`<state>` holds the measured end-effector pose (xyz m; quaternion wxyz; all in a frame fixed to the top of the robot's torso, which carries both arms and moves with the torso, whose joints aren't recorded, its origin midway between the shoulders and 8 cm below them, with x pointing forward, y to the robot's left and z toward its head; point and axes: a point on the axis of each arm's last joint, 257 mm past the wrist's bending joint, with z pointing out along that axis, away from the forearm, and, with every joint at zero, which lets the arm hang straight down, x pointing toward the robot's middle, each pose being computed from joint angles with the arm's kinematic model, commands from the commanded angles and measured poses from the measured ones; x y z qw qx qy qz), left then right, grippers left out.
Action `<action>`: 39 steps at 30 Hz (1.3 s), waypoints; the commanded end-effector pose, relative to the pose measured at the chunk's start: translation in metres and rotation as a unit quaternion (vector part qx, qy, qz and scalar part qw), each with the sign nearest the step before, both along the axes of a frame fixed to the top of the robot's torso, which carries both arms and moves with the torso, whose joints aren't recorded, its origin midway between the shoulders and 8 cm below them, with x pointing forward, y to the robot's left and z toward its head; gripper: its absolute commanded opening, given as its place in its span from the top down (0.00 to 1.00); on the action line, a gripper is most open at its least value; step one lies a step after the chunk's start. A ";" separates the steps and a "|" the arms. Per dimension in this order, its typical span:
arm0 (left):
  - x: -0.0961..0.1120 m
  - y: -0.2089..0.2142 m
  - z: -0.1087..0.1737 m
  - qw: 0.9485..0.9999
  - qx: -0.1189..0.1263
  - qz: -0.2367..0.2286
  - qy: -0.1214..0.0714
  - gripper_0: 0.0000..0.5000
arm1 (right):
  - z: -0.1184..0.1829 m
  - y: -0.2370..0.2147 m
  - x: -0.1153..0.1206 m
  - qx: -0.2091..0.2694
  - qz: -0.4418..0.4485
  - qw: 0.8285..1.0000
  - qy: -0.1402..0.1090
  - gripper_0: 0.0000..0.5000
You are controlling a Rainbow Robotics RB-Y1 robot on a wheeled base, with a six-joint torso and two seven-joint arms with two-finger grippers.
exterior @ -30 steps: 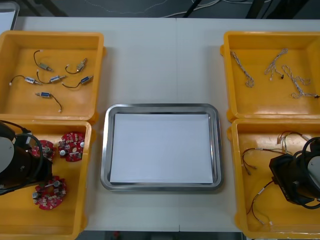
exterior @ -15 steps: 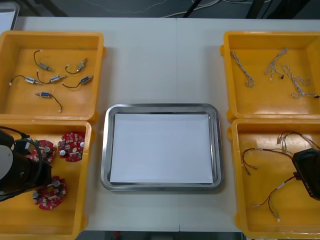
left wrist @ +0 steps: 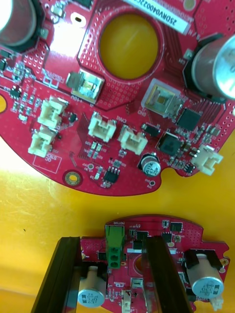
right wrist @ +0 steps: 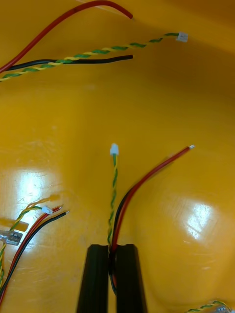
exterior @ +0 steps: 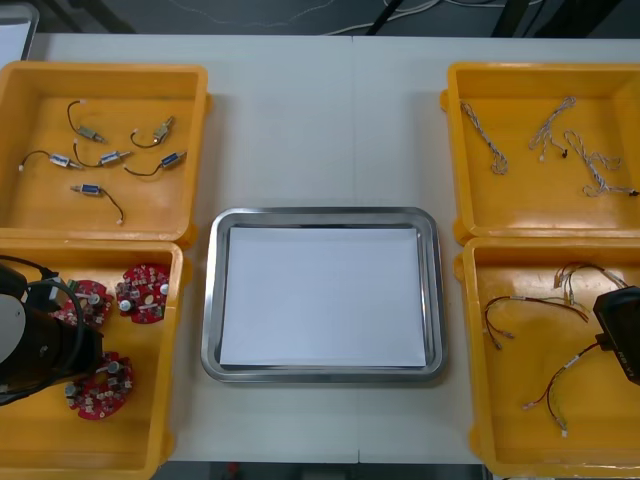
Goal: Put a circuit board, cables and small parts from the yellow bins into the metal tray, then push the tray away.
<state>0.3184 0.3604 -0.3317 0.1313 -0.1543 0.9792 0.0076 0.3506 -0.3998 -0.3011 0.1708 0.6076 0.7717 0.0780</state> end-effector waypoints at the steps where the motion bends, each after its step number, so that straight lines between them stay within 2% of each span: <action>1: -0.009 -0.005 -0.010 0.998 0.014 -0.065 0.011 0.30 | 0.019 -0.020 0.005 -0.033 0.026 0.999 -0.006 0.38; 2: -0.010 -0.006 -0.010 0.998 0.014 -0.065 0.011 0.32 | 0.019 -0.020 0.004 -0.033 0.027 0.999 -0.005 0.26; 3: -0.010 -0.006 -0.010 0.998 0.014 -0.066 0.011 0.32 | 0.021 -0.021 0.004 -0.038 0.033 0.999 -0.004 0.08; 5: -0.010 -0.007 -0.011 0.998 0.014 -0.067 0.012 0.33 | 0.023 -0.023 0.003 -0.046 0.040 0.998 -0.002 0.01; 7: -0.011 -0.006 -0.011 0.998 0.014 -0.066 0.013 0.35 | 0.025 -0.025 0.001 -0.056 0.055 0.997 0.002 0.00; 8: -0.011 -0.006 -0.012 0.998 0.014 -0.065 0.015 0.46 | 0.028 -0.026 -0.002 -0.062 0.069 0.996 0.007 0.00; 12: -0.014 -0.005 -0.014 0.998 0.014 -0.064 0.019 0.71 | 0.030 -0.020 -0.009 -0.060 0.095 0.994 0.014 0.00; 15: -0.013 -0.004 -0.014 0.998 0.016 -0.063 0.018 0.75 | 0.031 -0.011 -0.011 -0.051 0.097 0.994 0.013 0.00; 17: -0.015 -0.002 -0.015 0.998 0.018 -0.062 0.019 0.97 | 0.031 -0.004 -0.012 -0.044 0.100 0.994 0.011 0.00; 18: -0.015 -0.002 -0.015 0.998 0.018 -0.063 0.019 1.00 | 0.031 0.001 -0.012 -0.041 0.103 0.994 0.009 0.00; 23: -0.014 -0.001 -0.013 0.998 0.019 -0.060 0.017 1.00 | 0.027 0.017 -0.011 -0.042 0.122 0.992 0.009 0.00; 28: -0.009 -0.001 0.007 0.998 0.018 -0.060 0.008 1.00 | 0.020 0.032 -0.003 -0.049 0.140 0.989 0.001 0.00; 32: 0.004 -0.006 0.029 0.997 -0.002 -0.069 -0.018 1.00 | 0.015 0.042 0.001 -0.046 0.148 0.988 -0.006 0.00; 39: 0.025 0.000 0.069 0.994 0.023 -0.088 -0.058 1.00 | 0.010 0.054 0.000 -0.032 0.157 0.987 -0.006 0.00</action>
